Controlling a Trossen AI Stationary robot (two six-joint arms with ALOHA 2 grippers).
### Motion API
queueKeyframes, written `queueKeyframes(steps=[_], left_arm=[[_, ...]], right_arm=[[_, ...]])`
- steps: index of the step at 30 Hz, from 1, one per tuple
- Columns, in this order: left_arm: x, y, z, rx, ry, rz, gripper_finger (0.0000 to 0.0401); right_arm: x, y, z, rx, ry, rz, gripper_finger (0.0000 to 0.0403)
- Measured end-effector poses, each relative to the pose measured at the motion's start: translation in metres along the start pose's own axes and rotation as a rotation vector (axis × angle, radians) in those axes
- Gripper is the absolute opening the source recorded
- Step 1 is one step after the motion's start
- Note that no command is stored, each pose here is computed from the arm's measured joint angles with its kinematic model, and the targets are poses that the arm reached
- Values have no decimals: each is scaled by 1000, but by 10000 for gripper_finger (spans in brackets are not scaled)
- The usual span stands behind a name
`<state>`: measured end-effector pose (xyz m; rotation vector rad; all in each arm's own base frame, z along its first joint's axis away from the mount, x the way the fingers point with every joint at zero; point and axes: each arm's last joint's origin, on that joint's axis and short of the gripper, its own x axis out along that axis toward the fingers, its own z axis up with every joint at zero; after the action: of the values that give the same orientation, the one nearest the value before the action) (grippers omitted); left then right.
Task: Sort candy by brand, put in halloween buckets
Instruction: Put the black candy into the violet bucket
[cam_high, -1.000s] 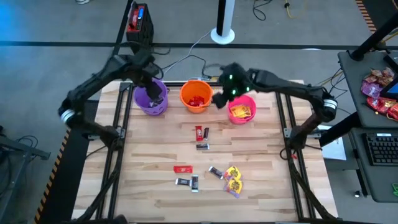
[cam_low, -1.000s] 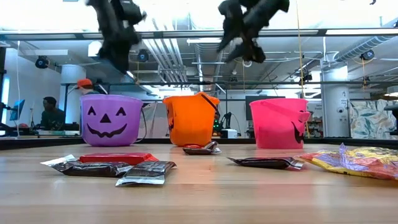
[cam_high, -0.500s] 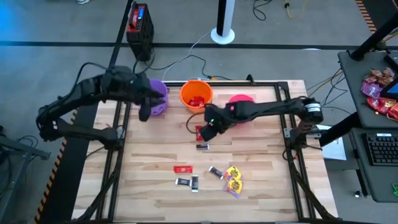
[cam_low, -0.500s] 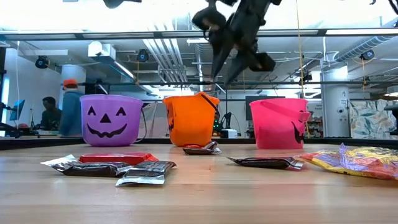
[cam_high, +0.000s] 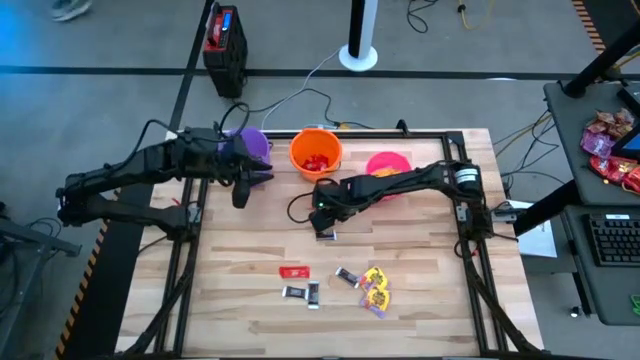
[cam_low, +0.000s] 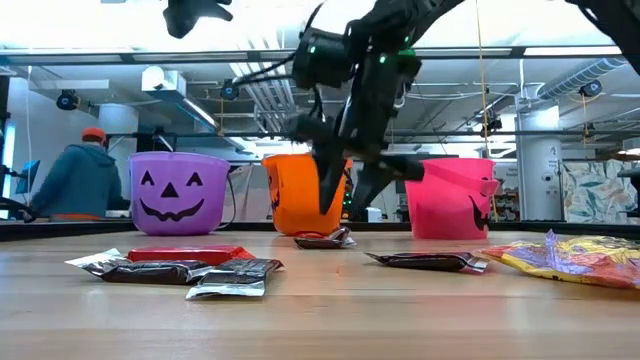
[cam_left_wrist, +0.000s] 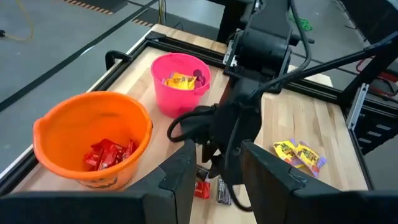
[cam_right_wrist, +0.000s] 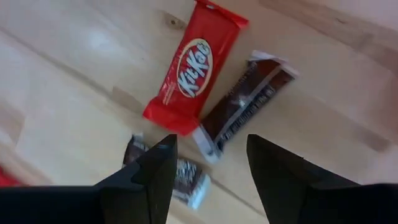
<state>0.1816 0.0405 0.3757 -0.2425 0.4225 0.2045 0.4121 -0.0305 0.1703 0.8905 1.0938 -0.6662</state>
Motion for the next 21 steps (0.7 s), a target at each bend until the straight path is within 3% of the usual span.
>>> queueKeyframes(steps=[11,21], left_arm=[[2,0,0,10,-1,2,109],[9,4,-10,50,34,43,109]], right_arm=[[30,-4,-1,4,-8,-66,142],[17,-1,0,-85,-41,-47,19]])
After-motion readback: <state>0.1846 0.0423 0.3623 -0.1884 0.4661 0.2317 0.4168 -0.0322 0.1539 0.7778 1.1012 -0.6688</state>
